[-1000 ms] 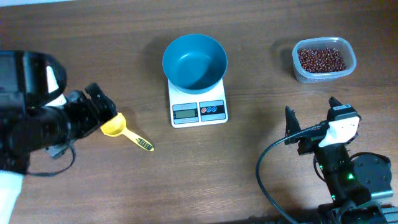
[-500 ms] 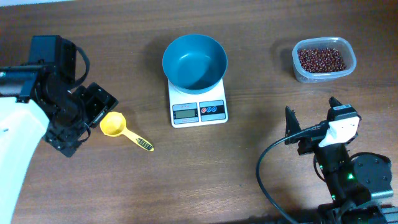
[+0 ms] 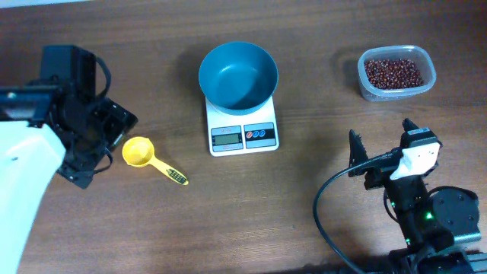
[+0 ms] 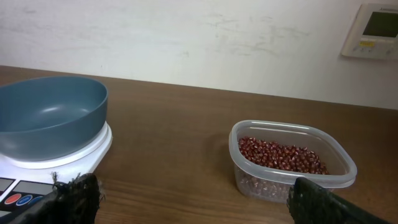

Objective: Scoop item into bowl and weigh 50g on scale
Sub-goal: 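Lower the left gripper and grasp the yellow scoop's cup rim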

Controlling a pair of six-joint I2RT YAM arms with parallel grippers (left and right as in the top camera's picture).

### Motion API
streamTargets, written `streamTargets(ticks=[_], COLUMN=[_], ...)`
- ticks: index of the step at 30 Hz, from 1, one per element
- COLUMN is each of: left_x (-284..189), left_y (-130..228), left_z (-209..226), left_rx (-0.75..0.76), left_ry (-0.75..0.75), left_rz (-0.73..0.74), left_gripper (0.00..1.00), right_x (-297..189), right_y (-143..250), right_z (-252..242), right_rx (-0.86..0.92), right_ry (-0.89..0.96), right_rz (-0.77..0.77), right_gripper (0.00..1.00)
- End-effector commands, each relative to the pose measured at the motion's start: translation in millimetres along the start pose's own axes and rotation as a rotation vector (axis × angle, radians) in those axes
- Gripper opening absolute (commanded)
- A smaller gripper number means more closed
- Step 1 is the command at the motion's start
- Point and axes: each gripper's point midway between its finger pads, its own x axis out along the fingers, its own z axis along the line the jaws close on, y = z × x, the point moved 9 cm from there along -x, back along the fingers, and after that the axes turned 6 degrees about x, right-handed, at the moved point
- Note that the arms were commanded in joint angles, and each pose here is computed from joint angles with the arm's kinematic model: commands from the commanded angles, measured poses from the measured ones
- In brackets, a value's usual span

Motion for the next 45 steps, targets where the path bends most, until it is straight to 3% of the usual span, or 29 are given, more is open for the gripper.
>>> streamTargets(ticks=[1,2,5,18,19,20,28,31,38,44,45], left_x=[24,28,41,90,91,92,114,122,123,123,123], left_y=[6,7,10,25,26,26,33,37,35,35,35], left_z=[4,4,5,10,10,10,10,10,8,8,8], left_rx=[-0.027,-0.027,-0.031,-0.046,-0.047,-0.047,-0.034,-0.029,-0.031,-0.031,-0.031], left_ry=[-0.032,-0.028,-0.013,0.074,0.079,0.076,0.029,0.012,0.024,0.023,0.023], left_rz=[0.018,0.014,0.002,-0.059,-0.063,-0.061,0.016,0.055,0.043,0.039,0.040], left_gripper=[0.99,1.00,0.89,0.86,0.84,0.73,0.66,0.48,0.42,0.22,0.14], right_x=[0,0,0,0,0,0,0,0,0,0,0], right_y=[3,3,3,3,3,3,3,3,3,3,3], right_z=[-2,-2,-2,-2,-2,-2,-2,-2,-2,-2,-2], right_rx=[-0.003,-0.002,-0.002,-0.003,-0.002,-0.003,-0.003,-0.002,-0.003,-0.003,-0.002], right_ry=[0.019,0.019,0.019,0.019,0.019,0.019,0.019,0.019,0.019,0.019,0.019], right_rz=[0.008,0.008,0.008,0.008,0.008,0.008,0.008,0.008,0.008,0.008,0.008], right_gripper=[0.99,0.99,0.99,0.99,0.99,0.99,0.99,0.99,0.99,0.99,0.99])
